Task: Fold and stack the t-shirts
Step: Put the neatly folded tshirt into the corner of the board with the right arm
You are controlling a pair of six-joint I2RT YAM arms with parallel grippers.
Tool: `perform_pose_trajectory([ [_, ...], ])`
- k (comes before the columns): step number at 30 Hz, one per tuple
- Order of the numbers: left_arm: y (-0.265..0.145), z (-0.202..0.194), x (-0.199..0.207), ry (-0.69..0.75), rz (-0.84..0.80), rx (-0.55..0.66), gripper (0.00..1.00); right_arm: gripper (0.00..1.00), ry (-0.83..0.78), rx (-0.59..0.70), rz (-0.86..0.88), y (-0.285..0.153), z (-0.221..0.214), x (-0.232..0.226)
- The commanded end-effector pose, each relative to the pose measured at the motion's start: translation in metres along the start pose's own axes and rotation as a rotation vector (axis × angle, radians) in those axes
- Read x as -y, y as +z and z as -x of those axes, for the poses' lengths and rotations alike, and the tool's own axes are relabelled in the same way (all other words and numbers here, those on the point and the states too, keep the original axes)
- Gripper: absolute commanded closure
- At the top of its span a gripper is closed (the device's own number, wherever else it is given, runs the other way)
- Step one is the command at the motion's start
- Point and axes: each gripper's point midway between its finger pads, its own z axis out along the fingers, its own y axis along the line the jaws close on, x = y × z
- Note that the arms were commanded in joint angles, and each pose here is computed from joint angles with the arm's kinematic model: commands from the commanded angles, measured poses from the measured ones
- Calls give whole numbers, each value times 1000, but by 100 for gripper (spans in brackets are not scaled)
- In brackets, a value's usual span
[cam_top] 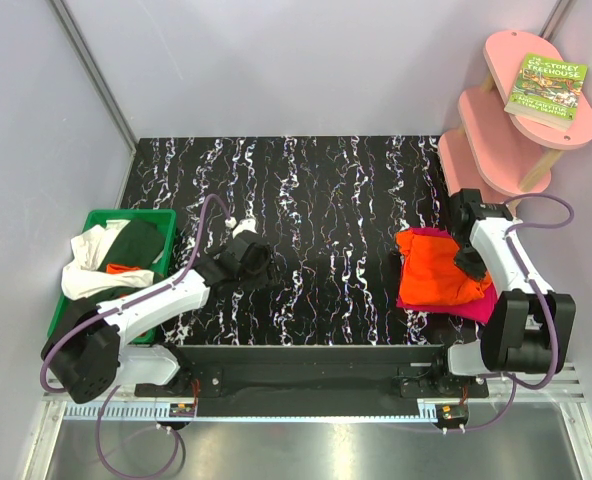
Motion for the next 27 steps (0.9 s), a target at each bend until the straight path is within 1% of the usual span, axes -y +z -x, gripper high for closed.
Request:
perform_pose_trajectory([
  [1,-3,4,12,-4,-48,8,44,89,32,43,-7,-4,12,3],
  [3,-3,2,12,-4,-48,4,44,81,88,100,63,-19,26,2],
  [4,-2,2,12,-6,-48,4,44,74,106,122,107,-26,31,-1],
  [5,-2,2,13,-5,-50,4,44,61,113,164,175,-39,38,-1],
  [6,-2,3,16,-5,-55,6,44,55,139,195,259,-49,47,-12],
  [7,-1,1,16,-2,-53,1,45,41,151,220,303,-59,54,-14],
  [8,-2,3,20,-1,-61,4,44,34,152,250,345,-68,61,-15],
  [11,-2,3,27,9,-68,4,44,12,135,267,413,-86,71,-21],
  [13,-3,2,31,18,-74,3,44,9,136,278,449,-95,76,-24],
  [15,-3,1,35,21,-79,2,44,12,103,269,586,-110,73,-42],
  [16,-2,0,34,24,-76,-3,44,16,94,253,624,-111,68,-49],
  [17,-2,-1,36,26,-78,-6,44,21,95,225,697,-117,63,-60],
  [18,-1,-2,37,26,-77,-9,44,43,90,208,729,-118,58,-66],
  [19,-1,-3,36,28,-73,-14,45,55,91,172,738,-110,48,-71],
  [20,-1,-4,38,35,-72,-20,45,63,90,154,770,-110,43,-78],
  [21,-1,-3,39,37,-70,-21,45,77,94,140,771,-105,38,-80],
  [22,-2,-4,40,39,-69,-23,45,81,105,111,760,-95,29,-83],
  [24,-3,-4,40,53,-61,-31,45,87,120,99,737,-84,23,-83],
  [25,-3,-4,41,58,-60,-34,45,87,155,81,708,-75,17,-82],
  [27,-4,-5,41,72,-49,-47,45,87,211,99,640,-61,18,-75],
])
